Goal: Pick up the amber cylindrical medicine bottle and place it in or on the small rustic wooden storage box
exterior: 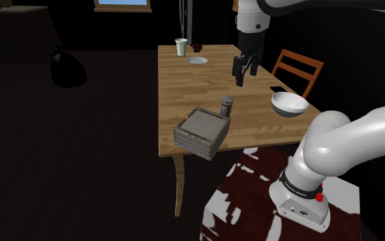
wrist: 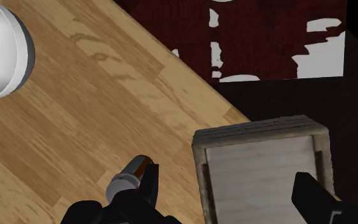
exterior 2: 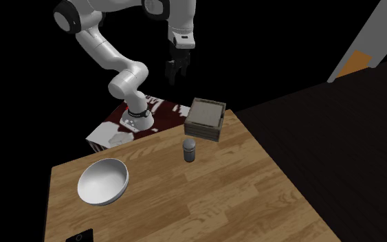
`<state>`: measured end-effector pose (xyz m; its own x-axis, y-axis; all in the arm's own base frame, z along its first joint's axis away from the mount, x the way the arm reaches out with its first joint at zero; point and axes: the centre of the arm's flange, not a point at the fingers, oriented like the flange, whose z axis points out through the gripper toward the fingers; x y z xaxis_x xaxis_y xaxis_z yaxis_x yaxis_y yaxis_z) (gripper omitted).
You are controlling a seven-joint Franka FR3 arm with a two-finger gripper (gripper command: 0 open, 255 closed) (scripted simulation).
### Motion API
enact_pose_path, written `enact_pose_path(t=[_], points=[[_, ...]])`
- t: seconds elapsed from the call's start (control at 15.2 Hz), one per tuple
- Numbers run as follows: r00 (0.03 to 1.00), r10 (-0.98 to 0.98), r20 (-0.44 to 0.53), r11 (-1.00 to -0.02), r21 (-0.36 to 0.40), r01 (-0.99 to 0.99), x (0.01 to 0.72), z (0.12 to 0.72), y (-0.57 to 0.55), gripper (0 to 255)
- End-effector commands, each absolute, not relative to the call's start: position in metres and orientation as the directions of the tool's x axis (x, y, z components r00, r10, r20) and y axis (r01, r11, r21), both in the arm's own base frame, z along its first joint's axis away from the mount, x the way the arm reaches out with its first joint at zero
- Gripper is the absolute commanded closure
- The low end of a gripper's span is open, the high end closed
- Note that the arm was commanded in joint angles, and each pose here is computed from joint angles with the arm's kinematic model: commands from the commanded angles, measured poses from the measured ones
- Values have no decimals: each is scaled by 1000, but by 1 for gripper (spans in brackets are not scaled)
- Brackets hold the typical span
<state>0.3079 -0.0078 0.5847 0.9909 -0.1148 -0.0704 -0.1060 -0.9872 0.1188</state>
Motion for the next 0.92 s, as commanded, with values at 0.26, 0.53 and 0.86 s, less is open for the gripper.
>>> enact_pose_path(t=[0.26,0.53,0.86], points=[[989,-138,-55,-986,97,-133,329,550,-43,0],[986,-162,-40,-984,74,-159,350,515,-78,0],[981,-193,-22,-980,46,-191,376,471,-121,0]])
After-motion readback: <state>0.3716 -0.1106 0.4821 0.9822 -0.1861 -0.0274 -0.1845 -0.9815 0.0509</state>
